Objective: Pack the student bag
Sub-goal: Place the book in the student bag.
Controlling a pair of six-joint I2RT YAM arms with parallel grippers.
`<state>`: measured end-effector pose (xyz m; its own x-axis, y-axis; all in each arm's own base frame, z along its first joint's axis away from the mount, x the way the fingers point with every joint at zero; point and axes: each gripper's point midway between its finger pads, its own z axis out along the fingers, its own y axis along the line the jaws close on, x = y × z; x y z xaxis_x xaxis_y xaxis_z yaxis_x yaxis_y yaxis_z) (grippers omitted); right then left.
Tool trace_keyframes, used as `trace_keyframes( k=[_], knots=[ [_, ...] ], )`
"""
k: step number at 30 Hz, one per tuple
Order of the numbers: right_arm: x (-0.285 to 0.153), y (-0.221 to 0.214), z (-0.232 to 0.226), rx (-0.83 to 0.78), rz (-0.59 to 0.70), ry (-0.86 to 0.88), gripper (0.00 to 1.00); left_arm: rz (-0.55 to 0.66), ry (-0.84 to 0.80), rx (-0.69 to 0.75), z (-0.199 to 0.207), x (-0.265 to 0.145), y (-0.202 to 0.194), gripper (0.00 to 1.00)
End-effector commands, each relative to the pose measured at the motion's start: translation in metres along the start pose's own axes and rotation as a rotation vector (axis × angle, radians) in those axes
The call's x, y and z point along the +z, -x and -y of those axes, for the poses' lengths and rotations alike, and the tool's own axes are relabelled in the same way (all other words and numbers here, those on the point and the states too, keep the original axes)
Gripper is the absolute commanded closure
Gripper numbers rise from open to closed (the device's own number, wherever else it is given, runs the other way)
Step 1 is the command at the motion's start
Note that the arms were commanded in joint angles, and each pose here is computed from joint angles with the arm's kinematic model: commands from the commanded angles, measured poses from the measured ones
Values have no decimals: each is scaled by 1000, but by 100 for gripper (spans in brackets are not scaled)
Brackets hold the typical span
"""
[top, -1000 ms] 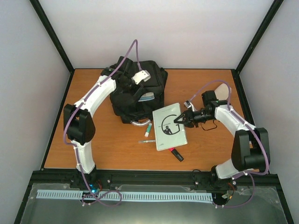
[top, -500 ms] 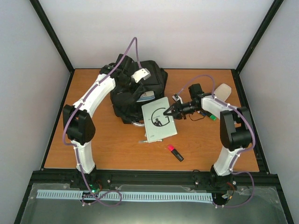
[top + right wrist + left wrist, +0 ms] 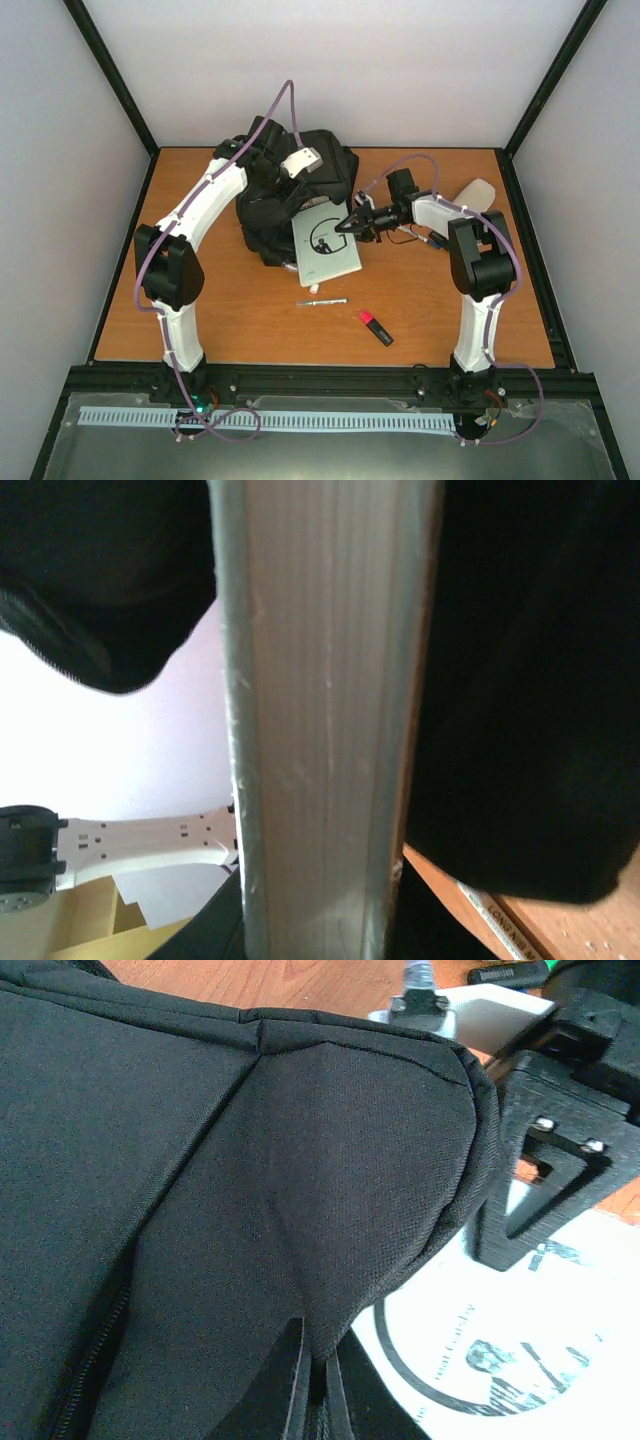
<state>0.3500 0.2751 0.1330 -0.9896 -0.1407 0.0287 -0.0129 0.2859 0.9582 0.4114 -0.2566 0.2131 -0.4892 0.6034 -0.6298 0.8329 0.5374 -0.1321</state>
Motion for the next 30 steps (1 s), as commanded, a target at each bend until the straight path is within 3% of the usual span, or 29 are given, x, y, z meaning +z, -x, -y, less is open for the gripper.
trace_keyframes(
  k=[1,7,11,15,17,21,26,30],
  knots=[
    [2,17,-32,-47,-21,99,97,91,-20,54,14,-26,27,99],
    [13,34,-32,-66,-16,89,95,85,-32,54,17,-27,24,99],
    [15,40,-19,-69,17,21,79,85,-31,59,17,-27,24,99],
    [10,42,-4,-163,60,-163,48,85,-30,62,17,-28,24,99],
    [7,37,1,-209,61,-217,40,82,-26,65,17,-28,23,99],
    [0,29,-4,-271,61,-254,28,84,-23,65,18,-30,23,99],
    [-18,22,-4,-391,82,-410,21,85,-24,66,18,-30,23,99],
    [-25,5,-11,-463,70,-428,16,91,-25,66,19,-32,25,99]
  ],
)
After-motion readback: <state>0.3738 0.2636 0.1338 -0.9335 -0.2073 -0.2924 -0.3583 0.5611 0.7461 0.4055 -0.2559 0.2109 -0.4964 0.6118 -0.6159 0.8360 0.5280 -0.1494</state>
